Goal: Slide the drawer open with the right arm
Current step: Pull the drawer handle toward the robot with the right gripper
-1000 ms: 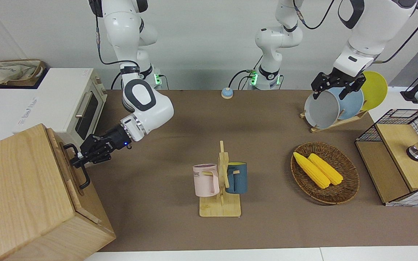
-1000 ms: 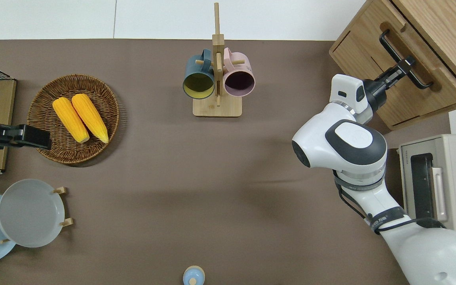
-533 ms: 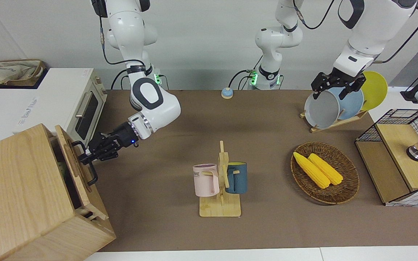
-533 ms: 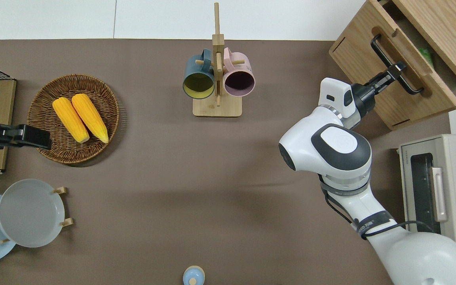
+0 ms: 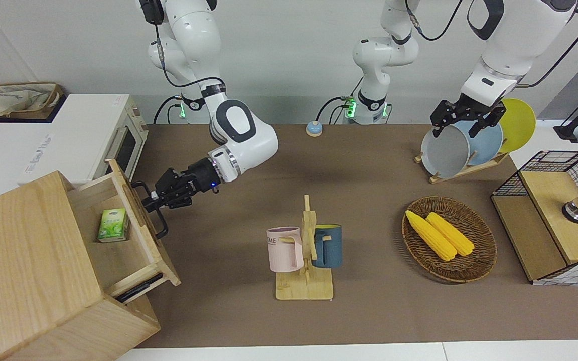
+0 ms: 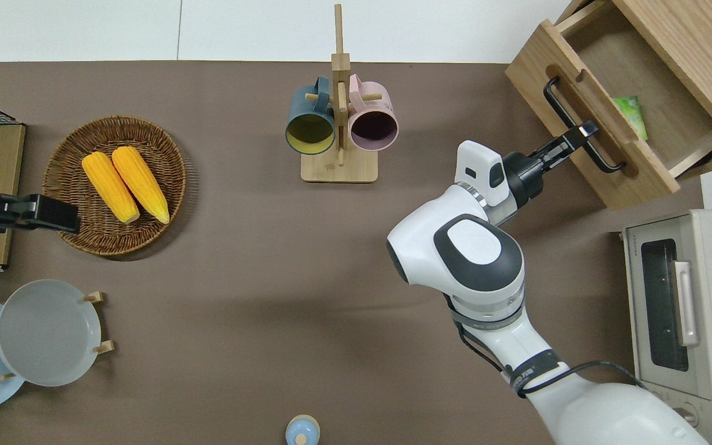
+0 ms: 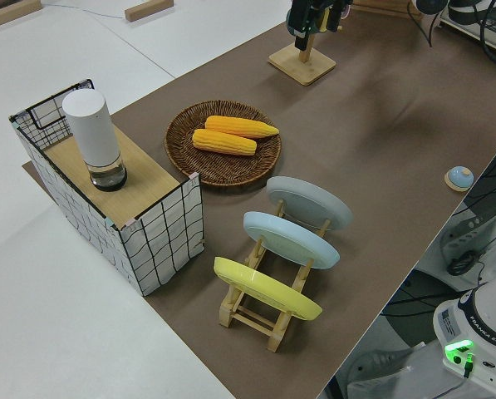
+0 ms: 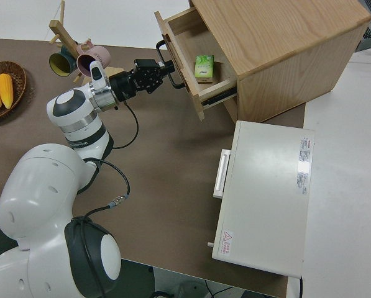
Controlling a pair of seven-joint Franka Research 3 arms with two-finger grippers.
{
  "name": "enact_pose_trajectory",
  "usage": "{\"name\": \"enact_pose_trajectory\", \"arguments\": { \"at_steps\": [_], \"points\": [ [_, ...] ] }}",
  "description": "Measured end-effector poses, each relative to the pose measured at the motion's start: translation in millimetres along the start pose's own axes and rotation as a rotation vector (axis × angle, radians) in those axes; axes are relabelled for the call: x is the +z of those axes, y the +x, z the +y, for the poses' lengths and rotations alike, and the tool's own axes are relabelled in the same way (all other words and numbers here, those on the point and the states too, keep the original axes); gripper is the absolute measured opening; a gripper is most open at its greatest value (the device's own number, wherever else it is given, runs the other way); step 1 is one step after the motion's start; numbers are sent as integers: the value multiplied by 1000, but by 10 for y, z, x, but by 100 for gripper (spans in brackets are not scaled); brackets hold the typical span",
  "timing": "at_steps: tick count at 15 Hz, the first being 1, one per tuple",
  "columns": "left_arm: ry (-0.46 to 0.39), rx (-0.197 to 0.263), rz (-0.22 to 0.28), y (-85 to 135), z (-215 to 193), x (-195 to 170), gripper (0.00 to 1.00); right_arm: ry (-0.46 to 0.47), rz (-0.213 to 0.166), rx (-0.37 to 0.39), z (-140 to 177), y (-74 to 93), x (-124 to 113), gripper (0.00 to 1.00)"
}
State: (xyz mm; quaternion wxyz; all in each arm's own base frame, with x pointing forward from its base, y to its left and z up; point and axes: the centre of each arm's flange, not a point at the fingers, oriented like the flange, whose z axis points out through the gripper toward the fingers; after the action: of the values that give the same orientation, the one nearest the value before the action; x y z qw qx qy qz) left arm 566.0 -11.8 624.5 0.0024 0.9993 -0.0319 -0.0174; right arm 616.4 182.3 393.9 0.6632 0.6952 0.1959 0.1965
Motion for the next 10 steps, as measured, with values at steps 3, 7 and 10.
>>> {"name": "enact_pose_trajectory", "arguments": {
  "at_steps": [3, 7, 10],
  "points": [
    [0, 0, 0, 0, 0, 0, 100, 5, -11, 2, -16, 20, -318, 17],
    [0, 0, 0, 0, 0, 0, 100, 10, -15, 0, -36, 28, -683, 17],
    [0, 0, 0, 0, 0, 0, 100, 12, -15, -2, -47, 23, -895, 17]
  ]
}}
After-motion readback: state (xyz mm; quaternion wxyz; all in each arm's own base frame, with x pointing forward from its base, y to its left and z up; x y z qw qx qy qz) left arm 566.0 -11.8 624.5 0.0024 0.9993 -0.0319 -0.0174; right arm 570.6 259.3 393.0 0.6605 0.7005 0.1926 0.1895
